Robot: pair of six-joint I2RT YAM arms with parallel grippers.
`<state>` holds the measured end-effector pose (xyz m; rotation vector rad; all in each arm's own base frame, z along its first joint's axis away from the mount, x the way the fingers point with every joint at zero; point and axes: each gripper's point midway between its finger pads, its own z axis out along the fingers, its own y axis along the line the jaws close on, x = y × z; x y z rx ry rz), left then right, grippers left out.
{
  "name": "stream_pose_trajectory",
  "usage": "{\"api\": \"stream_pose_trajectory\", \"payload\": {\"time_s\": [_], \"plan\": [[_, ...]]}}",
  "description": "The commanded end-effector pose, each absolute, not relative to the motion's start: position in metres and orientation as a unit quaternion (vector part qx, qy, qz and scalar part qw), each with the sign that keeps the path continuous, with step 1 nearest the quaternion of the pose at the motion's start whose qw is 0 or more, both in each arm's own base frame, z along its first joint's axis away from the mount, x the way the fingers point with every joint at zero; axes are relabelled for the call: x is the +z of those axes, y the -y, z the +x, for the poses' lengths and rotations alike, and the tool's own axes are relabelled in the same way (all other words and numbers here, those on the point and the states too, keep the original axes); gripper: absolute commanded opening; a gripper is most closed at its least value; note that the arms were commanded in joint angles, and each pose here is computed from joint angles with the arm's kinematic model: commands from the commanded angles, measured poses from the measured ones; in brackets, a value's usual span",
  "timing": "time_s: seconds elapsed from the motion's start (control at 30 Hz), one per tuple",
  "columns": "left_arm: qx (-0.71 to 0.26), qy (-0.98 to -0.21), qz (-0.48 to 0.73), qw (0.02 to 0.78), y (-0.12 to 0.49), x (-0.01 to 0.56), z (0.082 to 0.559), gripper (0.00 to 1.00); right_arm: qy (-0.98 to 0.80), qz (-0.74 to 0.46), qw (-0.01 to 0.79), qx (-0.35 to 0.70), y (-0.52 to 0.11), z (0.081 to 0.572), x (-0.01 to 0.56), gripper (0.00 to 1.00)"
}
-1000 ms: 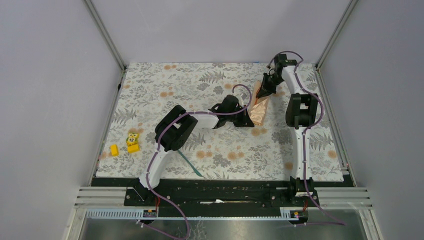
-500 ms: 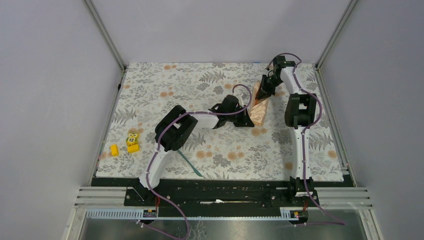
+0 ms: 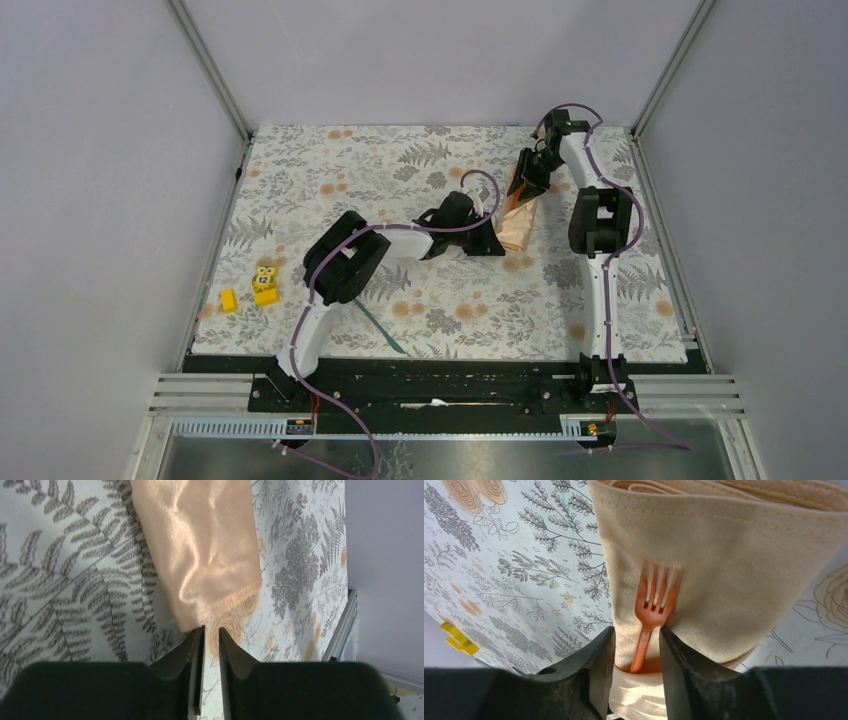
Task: Fold the napkin into a case and place the utensils inside
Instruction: Insert the fork into the folded napkin, then pick up the knife from the corner of the board.
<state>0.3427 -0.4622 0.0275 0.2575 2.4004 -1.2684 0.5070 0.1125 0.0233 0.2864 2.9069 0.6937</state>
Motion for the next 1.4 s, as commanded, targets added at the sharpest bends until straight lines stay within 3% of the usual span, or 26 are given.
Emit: {"api": "stream_pose_trajectory", "payload": {"time_s": [0.0,0.4,0.77,0.9,1.07,1.37], "plan": [[-0.439,-0.867,0.095,0.219,0.447,0.039,0.337,0.24,-0.962,0.079,0.138,0.222,-0.112,0.518,0.085,0.47],[-0.456,-0.853,0.097,0.237,0.403,0.103,0.289,0.50,-0.950,0.060,0.210,0.221,-0.117,0.502,0.159,0.55],[-0.360,-0.899,0.007,0.249,0.266,0.114,0.213,0.63,-0.924,-0.086,0.232,0.291,-0.248,0.403,0.168,0.62],[-0.295,-0.918,-0.076,0.252,0.212,0.112,0.197,0.74,-0.908,-0.128,0.230,0.326,-0.282,0.365,0.167,0.63],[-0.203,-0.920,-0.245,0.229,0.159,0.099,0.186,0.75,-0.904,-0.141,0.225,0.334,-0.283,0.347,0.164,0.64],[-0.071,-0.916,-0.378,0.114,0.142,0.067,0.178,0.68,-0.903,-0.148,0.215,0.340,-0.281,0.330,0.157,0.65]]}}
